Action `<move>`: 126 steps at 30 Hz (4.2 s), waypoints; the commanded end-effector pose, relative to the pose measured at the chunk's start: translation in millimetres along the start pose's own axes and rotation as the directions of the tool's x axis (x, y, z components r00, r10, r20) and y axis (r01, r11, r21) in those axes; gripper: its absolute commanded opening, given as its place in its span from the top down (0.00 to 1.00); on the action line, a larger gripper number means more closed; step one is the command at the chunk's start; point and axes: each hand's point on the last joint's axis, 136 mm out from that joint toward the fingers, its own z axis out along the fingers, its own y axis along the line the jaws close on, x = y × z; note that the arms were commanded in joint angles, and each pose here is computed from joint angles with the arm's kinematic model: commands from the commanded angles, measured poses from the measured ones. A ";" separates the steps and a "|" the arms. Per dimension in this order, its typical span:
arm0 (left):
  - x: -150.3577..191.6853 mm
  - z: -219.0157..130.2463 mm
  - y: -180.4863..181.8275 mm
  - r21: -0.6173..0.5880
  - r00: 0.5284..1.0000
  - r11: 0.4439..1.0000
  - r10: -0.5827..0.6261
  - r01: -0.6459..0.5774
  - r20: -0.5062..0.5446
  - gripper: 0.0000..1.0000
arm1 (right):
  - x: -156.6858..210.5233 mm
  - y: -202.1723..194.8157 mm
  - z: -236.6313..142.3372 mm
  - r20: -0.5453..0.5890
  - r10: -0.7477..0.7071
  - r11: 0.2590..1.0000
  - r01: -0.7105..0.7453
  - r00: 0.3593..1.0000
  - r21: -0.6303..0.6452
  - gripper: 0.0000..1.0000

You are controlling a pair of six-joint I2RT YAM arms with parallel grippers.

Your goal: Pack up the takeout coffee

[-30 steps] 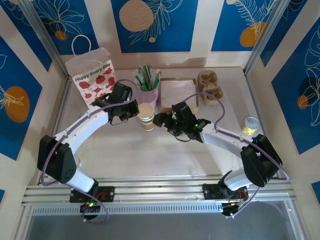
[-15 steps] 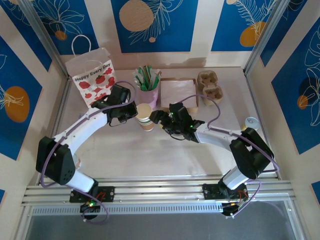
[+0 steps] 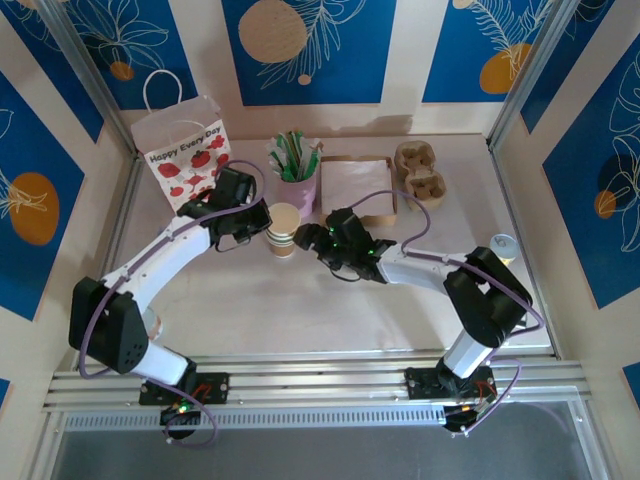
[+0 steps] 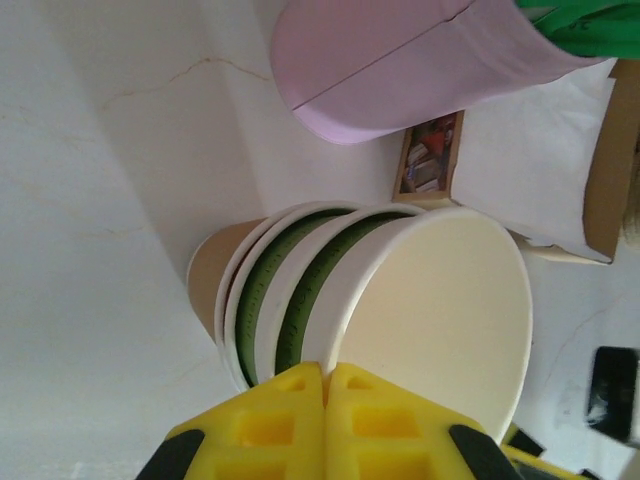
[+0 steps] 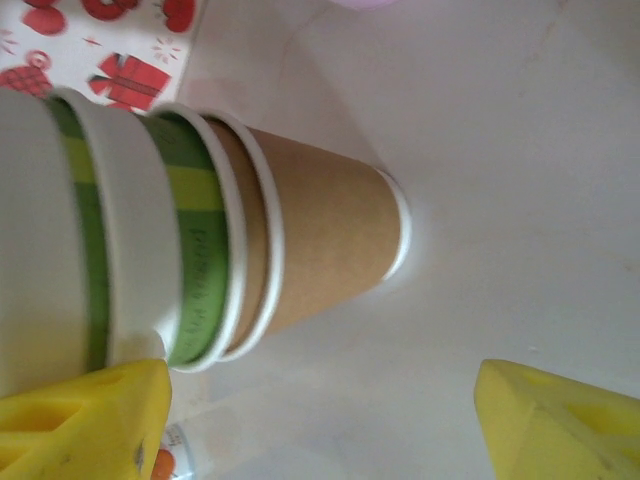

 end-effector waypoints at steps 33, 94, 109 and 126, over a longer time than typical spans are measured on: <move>-24.2 -120.8 -39.9 0.037 0.964 0.969 0.239 -0.244 0.118 1.00 | -29.5 -40.3 -109.9 -0.068 -0.385 0.844 0.381 0.921 0.378 0.03; 58.8 -102.1 -0.6 -0.185 0.786 0.776 0.618 -0.603 0.030 0.50 | -54.3 -124.2 -41.3 -0.286 -0.508 0.635 0.578 0.812 0.513 0.20; 9.4 -152.4 56.2 -0.444 0.720 0.670 0.689 -0.595 0.076 0.47 | -57.4 -131.1 -37.7 -0.293 -0.501 0.630 0.575 0.814 0.522 0.21; 0.8 -153.5 84.2 -0.520 0.690 0.658 0.704 -0.544 0.168 0.46 | -54.8 -120.8 -51.8 -0.275 -0.523 0.625 0.583 0.806 0.520 0.33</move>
